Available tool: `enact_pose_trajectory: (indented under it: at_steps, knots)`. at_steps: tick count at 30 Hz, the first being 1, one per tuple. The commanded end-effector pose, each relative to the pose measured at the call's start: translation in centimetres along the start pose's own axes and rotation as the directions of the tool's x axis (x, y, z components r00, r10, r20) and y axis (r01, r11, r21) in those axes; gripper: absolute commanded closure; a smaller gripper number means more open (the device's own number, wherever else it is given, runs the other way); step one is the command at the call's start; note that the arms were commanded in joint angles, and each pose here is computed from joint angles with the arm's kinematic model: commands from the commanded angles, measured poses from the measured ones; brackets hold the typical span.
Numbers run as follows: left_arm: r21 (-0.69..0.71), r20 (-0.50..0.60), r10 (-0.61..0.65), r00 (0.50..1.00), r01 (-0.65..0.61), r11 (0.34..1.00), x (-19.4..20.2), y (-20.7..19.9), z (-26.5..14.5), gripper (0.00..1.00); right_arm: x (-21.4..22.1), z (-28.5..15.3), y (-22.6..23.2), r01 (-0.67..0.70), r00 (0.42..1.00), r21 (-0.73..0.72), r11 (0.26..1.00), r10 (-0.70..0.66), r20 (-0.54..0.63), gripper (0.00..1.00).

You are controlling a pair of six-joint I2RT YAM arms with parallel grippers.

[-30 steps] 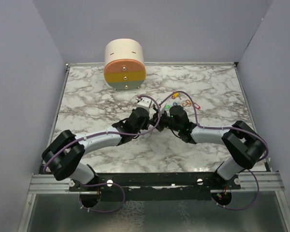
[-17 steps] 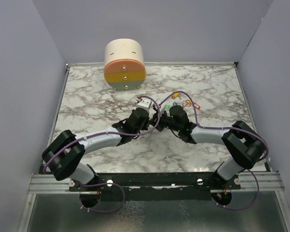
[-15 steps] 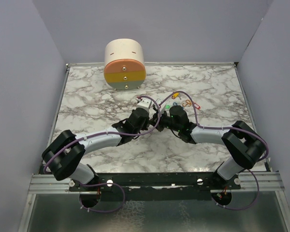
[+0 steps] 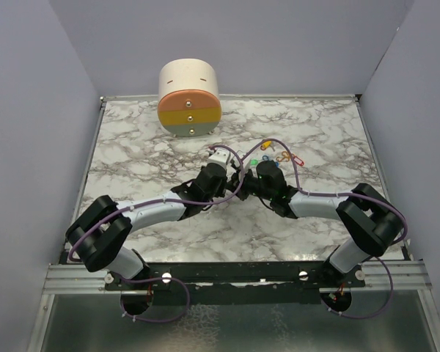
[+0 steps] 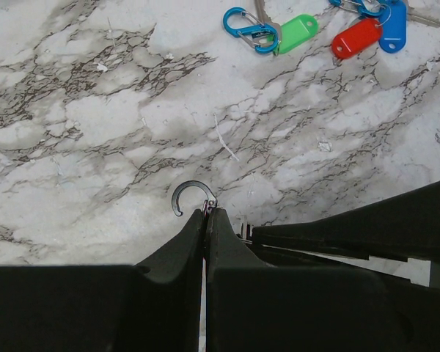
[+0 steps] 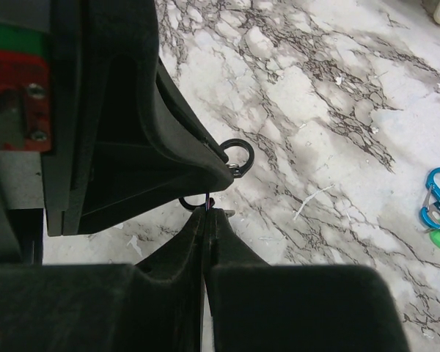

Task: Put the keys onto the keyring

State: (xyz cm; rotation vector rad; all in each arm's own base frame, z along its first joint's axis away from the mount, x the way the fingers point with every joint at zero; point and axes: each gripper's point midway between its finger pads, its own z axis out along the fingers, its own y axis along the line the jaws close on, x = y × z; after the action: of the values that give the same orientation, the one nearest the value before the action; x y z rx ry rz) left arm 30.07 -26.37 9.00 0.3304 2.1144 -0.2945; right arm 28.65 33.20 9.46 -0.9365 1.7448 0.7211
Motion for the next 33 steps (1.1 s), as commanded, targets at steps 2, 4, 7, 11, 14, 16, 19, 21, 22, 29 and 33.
enact_pose_trajectory:
  at_steps: [2, 4, 7, 11, 14, 16, 19, 21, 22, 29, 33]
  knots:
    - [0.033, 0.054, -0.022, 0.998, 0.020, 0.999, -2.3, -0.9, 0.2, 1.00, -1.0, 0.6, 1.0, 0.021, 1.000, -0.047, 0.999, -0.020, 0.019, 0.99]
    - [0.035, 0.057, -0.024, 0.998, 0.022, 0.999, -2.4, -0.9, 0.2, 1.00, -0.9, 0.6, 1.1, 0.022, 1.000, -0.049, 0.999, -0.021, 0.017, 0.99]
    - [0.031, 0.060, -0.024, 0.998, 0.022, 0.999, -2.6, -0.9, 0.3, 1.00, -1.0, 0.6, 1.2, 0.024, 1.000, -0.052, 0.998, -0.023, 0.018, 0.99]
    - [0.025, 0.062, -0.030, 0.998, 0.028, 0.999, -2.6, -0.7, 0.5, 1.00, -1.0, 0.6, 1.2, 0.025, 1.000, -0.052, 0.998, -0.024, 0.015, 0.99]
    - [0.015, 0.062, -0.037, 0.997, 0.036, 0.999, -2.6, -0.4, 0.7, 1.00, -1.0, 0.6, 1.2, 0.025, 1.000, -0.050, 0.998, -0.024, 0.015, 0.99]
    - [0.013, 0.063, -0.044, 0.997, 0.044, 0.999, -2.6, -0.3, 0.8, 1.00, -0.9, 0.7, 1.2, 0.025, 1.000, -0.048, 0.999, -0.024, 0.013, 0.99]
    - [0.009, 0.066, -0.054, 0.996, 0.054, 0.999, -2.7, -0.2, 0.7, 1.00, -0.9, 0.7, 1.1, 0.022, 1.000, -0.042, 0.999, -0.022, 0.009, 0.99]
    - [0.004, 0.069, -0.060, 0.996, 0.060, 0.998, -2.7, -0.1, 0.7, 1.00, -0.9, 0.8, 1.1, 0.022, 1.000, -0.040, 0.999, -0.022, 0.008, 0.99]
    - [0.002, 0.072, -0.063, 0.995, 0.063, 0.998, -2.8, -0.1, 0.7, 1.00, -0.9, 0.8, 1.0, 0.021, 1.000, -0.040, 0.999, -0.021, 0.008, 0.99]
    - [-0.011, 0.081, -0.081, 0.993, 0.082, 0.997, -3.1, 0.3, 0.7, 1.00, -0.8, 0.8, 1.1, 0.021, 1.000, -0.040, 0.999, -0.021, 0.006, 0.99]
    - [-0.030, 0.085, -0.101, 0.991, 0.103, 0.994, -3.6, 0.8, 0.7, 0.92, -0.9, 0.8, 0.9, 0.021, 1.000, -0.033, 0.999, -0.021, 0.005, 0.99]
